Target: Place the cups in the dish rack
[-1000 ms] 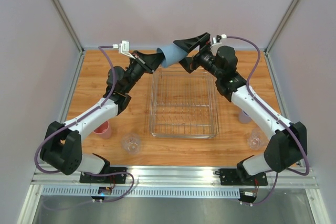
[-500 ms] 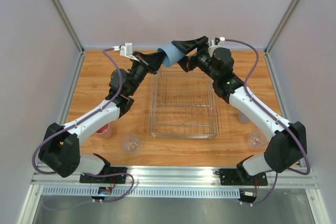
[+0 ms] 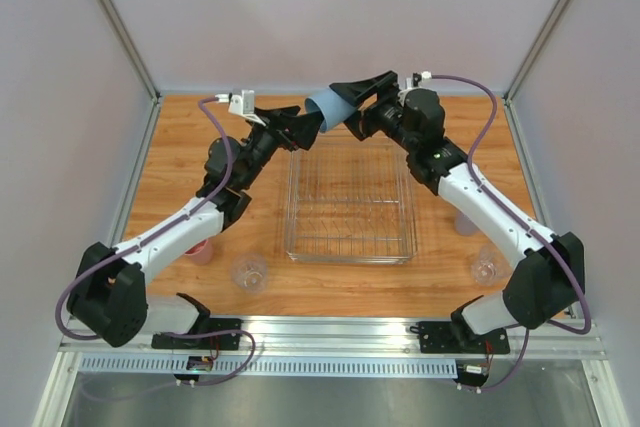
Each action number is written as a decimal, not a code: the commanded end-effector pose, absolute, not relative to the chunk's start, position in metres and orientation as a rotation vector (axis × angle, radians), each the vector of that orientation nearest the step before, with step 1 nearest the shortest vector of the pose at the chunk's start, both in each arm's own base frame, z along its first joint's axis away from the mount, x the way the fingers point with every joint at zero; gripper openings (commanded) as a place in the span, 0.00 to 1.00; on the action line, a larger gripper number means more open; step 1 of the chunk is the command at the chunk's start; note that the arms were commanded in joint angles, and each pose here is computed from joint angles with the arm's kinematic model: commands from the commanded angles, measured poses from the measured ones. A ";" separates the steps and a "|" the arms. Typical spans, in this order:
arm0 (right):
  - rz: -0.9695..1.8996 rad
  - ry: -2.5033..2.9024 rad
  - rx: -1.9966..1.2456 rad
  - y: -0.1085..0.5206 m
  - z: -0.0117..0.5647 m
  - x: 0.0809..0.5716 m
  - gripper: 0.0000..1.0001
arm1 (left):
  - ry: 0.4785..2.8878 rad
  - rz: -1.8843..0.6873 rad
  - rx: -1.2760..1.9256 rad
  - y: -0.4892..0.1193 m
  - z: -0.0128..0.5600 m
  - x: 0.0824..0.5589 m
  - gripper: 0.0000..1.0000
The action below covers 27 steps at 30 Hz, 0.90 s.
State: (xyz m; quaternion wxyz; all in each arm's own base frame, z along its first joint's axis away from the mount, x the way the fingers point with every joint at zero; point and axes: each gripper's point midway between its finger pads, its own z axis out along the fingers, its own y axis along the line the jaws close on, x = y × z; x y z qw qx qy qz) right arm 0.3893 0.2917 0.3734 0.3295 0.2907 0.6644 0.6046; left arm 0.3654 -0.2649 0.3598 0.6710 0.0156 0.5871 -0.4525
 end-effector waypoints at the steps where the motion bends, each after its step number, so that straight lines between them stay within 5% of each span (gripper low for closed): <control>1: 1.517 1.683 0.704 0.276 0.399 0.394 0.01 | 1.241 -0.936 0.122 -0.250 0.392 0.345 1.00; 8: 1.217 1.680 0.422 0.240 0.395 0.424 0.01 | 1.285 -0.786 0.110 -0.209 0.406 0.314 1.00; 15: 0.666 1.712 -0.156 0.252 0.339 0.446 0.01 | 1.702 -0.492 -0.157 -0.128 0.342 0.322 1.00; 27: 0.474 1.583 -0.436 0.307 0.245 0.471 0.01 | 1.683 -0.386 -0.161 -0.091 0.326 0.282 1.00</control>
